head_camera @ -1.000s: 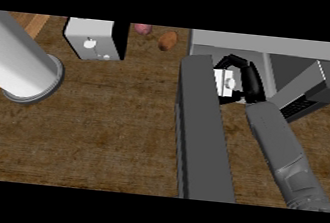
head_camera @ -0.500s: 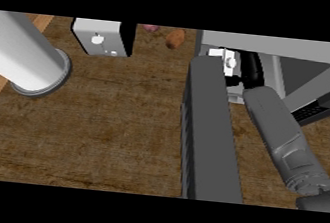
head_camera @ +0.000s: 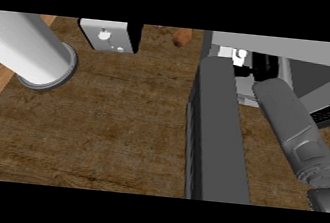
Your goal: Pick up the milk, place it into the microwave and close the microwave
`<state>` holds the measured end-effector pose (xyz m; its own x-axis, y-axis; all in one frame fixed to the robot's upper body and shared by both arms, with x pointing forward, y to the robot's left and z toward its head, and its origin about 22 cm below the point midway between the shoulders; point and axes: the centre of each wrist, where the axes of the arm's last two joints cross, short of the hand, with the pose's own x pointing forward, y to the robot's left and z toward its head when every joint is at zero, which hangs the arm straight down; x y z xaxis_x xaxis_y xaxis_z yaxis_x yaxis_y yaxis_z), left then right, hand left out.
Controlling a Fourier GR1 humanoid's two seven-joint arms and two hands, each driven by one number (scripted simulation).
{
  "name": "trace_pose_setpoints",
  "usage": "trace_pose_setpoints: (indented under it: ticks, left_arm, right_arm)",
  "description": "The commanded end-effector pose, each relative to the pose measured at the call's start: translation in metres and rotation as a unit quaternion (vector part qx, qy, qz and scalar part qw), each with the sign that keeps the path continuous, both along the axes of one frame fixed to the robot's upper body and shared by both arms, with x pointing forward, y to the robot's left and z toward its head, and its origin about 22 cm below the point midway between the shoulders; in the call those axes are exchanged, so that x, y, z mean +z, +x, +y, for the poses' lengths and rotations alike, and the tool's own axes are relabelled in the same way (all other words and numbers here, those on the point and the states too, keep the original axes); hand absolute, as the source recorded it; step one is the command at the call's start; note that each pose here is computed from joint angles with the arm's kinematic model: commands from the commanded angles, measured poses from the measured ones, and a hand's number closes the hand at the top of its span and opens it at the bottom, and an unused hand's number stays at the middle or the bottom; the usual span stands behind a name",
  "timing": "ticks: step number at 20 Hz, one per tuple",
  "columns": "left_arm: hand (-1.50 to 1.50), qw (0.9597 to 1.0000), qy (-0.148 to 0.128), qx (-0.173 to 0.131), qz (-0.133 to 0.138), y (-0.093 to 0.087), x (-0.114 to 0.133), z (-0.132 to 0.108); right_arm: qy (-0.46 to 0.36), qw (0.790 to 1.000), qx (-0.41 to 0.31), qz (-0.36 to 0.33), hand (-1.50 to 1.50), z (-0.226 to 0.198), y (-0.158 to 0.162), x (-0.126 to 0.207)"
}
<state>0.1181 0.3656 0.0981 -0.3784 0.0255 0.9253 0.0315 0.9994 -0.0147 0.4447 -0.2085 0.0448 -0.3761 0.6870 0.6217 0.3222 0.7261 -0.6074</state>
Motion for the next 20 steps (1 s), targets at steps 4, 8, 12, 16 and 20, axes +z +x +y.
trace_pose_setpoints:
  ticks: [4,8,12,16,20]
  left_arm:
    - [-1.5,0.9998,-0.007,-0.014,0.012,0.006,-0.008,-0.002]
    - [-1.5,1.0,0.001,-0.006,-0.003,0.013,-0.003,0.0]
    - [-1.5,0.9998,0.017,-0.009,0.003,0.021,-0.002,0.0]
    - [-1.5,0.9997,0.02,-0.015,0.004,0.024,-0.003,-0.005]
    - [-1.5,0.9989,0.029,-0.033,0.016,0.03,-0.008,-0.003]
  right_arm:
    - [-0.07,0.997,-0.044,-0.001,1.5,-0.031,-0.005,-0.007]
    - [-0.08,0.987,-0.141,-0.004,-1.5,-0.035,-0.009,-0.015]
    - [-0.113,0.977,-0.18,0.003,-1.5,-0.05,-0.007,-0.007]
    - [-0.107,0.989,-0.101,-0.004,-1.5,-0.033,-0.007,-0.011]
    - [-0.097,0.994,-0.059,-0.006,-1.5,-0.028,-0.003,-0.003]
